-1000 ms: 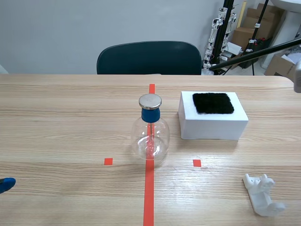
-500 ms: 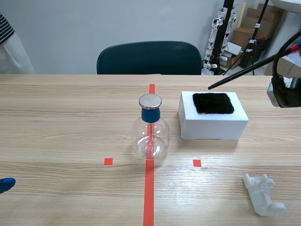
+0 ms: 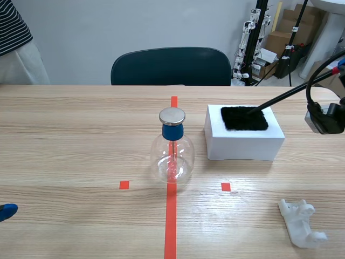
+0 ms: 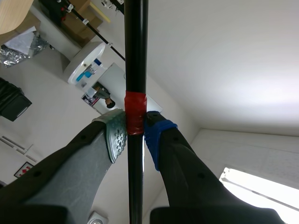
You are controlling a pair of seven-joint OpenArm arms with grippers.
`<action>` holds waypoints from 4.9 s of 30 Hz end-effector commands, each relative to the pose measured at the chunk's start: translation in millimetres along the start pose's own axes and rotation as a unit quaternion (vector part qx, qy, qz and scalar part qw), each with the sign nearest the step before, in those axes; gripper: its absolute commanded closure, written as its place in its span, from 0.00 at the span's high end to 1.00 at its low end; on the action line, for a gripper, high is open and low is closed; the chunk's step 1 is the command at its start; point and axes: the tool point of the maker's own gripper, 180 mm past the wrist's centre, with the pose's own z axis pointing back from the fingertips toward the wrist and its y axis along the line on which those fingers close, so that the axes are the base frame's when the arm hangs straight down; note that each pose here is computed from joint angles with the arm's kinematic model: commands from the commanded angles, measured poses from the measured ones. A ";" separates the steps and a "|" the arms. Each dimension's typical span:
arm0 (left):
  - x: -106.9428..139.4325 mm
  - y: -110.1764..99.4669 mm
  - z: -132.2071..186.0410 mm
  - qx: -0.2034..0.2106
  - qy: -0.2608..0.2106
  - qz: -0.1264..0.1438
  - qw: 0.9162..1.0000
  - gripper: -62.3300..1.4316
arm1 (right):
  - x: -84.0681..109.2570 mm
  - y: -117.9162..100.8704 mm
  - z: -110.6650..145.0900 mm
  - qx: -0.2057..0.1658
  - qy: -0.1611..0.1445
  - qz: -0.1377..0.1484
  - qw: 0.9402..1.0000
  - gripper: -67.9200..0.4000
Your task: Do the electroscope experiment. rub the rod on the fur
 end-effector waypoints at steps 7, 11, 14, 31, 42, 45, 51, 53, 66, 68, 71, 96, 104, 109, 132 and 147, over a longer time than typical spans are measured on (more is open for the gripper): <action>6.2 3.8 -1.1 0.003 -0.013 -0.004 1.000 1.00 | -6.4 -20.2 -3.9 -0.036 0.001 0.036 0.999 0.01; 6.2 3.8 -1.1 0.003 -0.013 -0.004 1.000 1.00 | 11.5 -22.8 -3.0 -0.040 -0.044 0.039 0.997 0.01; 6.2 3.8 -1.1 0.003 -0.013 -0.004 1.000 1.00 | 8.4 -20.2 -3.2 -0.033 -0.035 0.021 0.999 0.01; 6.2 3.8 -1.1 0.003 -0.013 -0.004 1.000 1.00 | 19.4 -19.7 -2.0 -0.031 -0.065 0.016 0.997 0.01; 6.2 3.8 -1.1 0.003 -0.013 -0.004 1.000 1.00 | 5.0 -12.6 0.3 -0.024 -0.064 0.045 0.997 0.01; 6.2 3.8 -1.1 0.003 -0.013 -0.004 1.000 1.00 | 16.6 -18.6 -1.2 -0.032 -0.067 0.031 0.997 0.01; 6.2 3.8 -1.1 0.003 -0.013 -0.004 1.000 1.00 | -0.4 -8.5 1.3 -0.016 -0.025 0.023 0.999 0.01; 6.2 3.8 -1.1 0.003 -0.013 -0.004 1.000 1.00 | -8.3 -3.3 2.8 -0.009 -0.023 0.029 0.999 0.01; 6.2 3.8 -1.1 0.003 -0.013 -0.004 1.000 1.00 | 12.2 -17.0 -0.4 -0.029 -0.021 0.015 0.999 0.01; 6.2 3.8 -1.1 0.003 -0.013 -0.004 1.000 1.00 | 3.8 -13.4 0.1 -0.023 -0.012 0.015 1.000 0.01; 6.2 3.8 -1.1 0.003 -0.013 -0.004 1.000 1.00 | -9.9 -6.1 1.7 -0.012 -0.004 0.020 1.000 0.01; 6.2 3.8 -1.1 0.003 -0.013 -0.004 1.000 1.00 | 1.4 -10.6 0.2 -0.024 -0.013 0.036 0.999 0.01; 6.2 3.8 -1.1 0.003 -0.013 -0.004 1.000 1.00 | 0.0 -10.9 -0.7 -0.020 0.005 0.009 1.000 0.01; 6.2 3.8 -1.1 0.003 -0.013 -0.004 1.000 1.00 | -15.7 0.2 0.7 -0.001 0.022 0.000 1.000 0.01; 6.2 3.8 -1.1 0.003 -0.013 -0.004 1.000 1.00 | -12.8 -2.8 1.7 -0.004 0.001 0.005 1.000 0.01; 6.2 3.8 -1.1 0.003 -0.013 -0.004 1.000 1.00 | 2.2 -2.2 3.8 -0.006 -0.017 0.006 1.000 0.01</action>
